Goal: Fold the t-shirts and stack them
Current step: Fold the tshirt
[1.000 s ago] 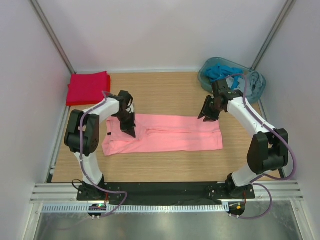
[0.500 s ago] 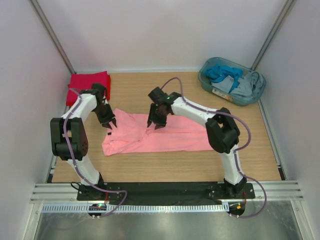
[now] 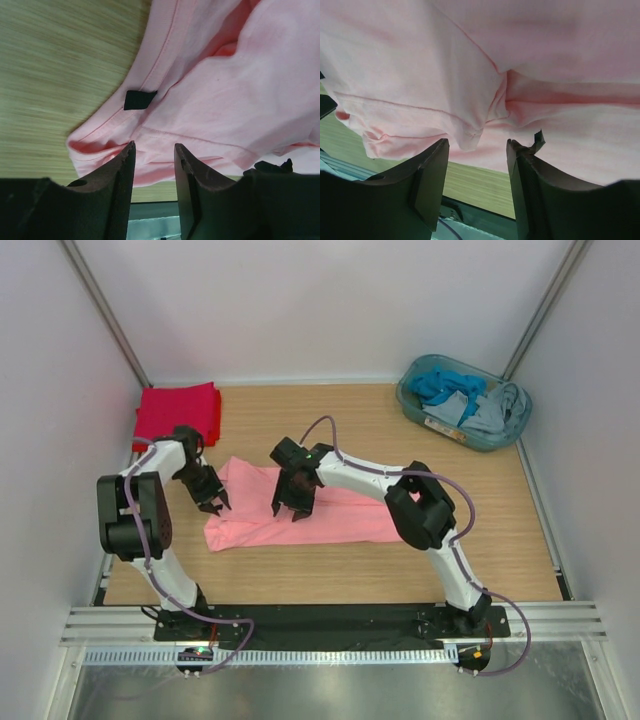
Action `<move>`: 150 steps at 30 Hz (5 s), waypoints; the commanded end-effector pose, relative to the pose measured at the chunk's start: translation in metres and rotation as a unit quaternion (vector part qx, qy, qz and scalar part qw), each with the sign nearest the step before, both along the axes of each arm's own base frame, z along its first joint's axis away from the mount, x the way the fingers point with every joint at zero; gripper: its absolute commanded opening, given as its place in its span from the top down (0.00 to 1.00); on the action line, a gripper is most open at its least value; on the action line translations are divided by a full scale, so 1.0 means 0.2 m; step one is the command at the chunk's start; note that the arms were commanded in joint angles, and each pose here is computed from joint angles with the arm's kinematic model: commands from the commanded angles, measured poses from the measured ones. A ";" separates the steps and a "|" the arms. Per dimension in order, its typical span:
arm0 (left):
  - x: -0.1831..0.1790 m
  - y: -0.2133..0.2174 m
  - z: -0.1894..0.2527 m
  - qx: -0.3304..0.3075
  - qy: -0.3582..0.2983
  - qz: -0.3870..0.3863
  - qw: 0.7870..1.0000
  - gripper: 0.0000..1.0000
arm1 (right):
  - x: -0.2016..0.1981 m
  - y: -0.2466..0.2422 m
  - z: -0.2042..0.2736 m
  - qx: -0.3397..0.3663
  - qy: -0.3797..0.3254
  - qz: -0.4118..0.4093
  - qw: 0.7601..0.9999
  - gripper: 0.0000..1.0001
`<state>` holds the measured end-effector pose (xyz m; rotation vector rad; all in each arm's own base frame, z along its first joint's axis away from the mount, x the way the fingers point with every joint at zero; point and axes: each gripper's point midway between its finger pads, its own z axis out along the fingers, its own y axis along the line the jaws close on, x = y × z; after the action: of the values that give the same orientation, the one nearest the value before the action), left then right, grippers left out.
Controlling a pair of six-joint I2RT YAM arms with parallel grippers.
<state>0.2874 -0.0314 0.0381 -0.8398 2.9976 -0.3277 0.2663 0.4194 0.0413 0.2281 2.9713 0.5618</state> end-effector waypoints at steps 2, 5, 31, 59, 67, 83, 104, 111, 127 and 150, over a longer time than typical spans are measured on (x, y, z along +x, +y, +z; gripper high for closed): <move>0.08 -0.02 -0.02 -0.021 -0.020 0.005 1.000 0.64 | 0.04 0.03 0.01 0.015 -0.005 -0.016 1.000 0.45; 0.09 -0.02 -0.03 -0.018 -0.021 0.005 1.000 0.66 | 0.04 0.05 -0.01 0.021 -0.003 -0.014 1.000 0.48; 0.03 0.02 -0.01 0.009 -0.017 0.017 1.000 0.66 | 0.04 0.14 0.02 0.050 0.015 -0.008 0.999 0.64; 0.09 0.05 -0.05 0.025 -0.021 0.019 0.999 0.92 | 0.04 0.15 0.00 0.052 0.015 0.000 0.999 0.96; 0.13 0.05 0.04 0.026 -0.029 0.023 0.999 0.91 | 0.04 0.14 0.03 0.052 0.007 0.007 0.999 0.96; 0.09 0.08 0.00 0.039 -0.019 0.019 0.999 0.82 | 0.05 0.14 0.04 0.053 0.002 0.010 0.999 0.97; 0.11 0.03 -0.07 0.015 -0.029 0.016 0.999 1.00 | 0.04 0.14 0.03 0.052 0.007 0.011 0.999 0.97; 0.12 0.04 0.05 0.020 -0.035 0.028 0.999 1.00 | 0.05 0.13 0.05 0.051 0.004 0.013 0.999 0.98; -0.05 0.05 0.20 0.031 0.011 0.043 0.999 1.00 | 0.06 0.07 0.14 0.040 -0.021 0.013 0.999 0.99; -0.36 -0.04 0.15 0.012 0.073 0.041 0.996 1.00 | -0.02 -0.02 0.12 0.028 -0.010 0.029 0.999 0.99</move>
<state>0.2216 -0.0384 0.0623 -1.0247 3.0755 -0.2376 0.2612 0.4167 0.0410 0.1681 2.9971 0.6065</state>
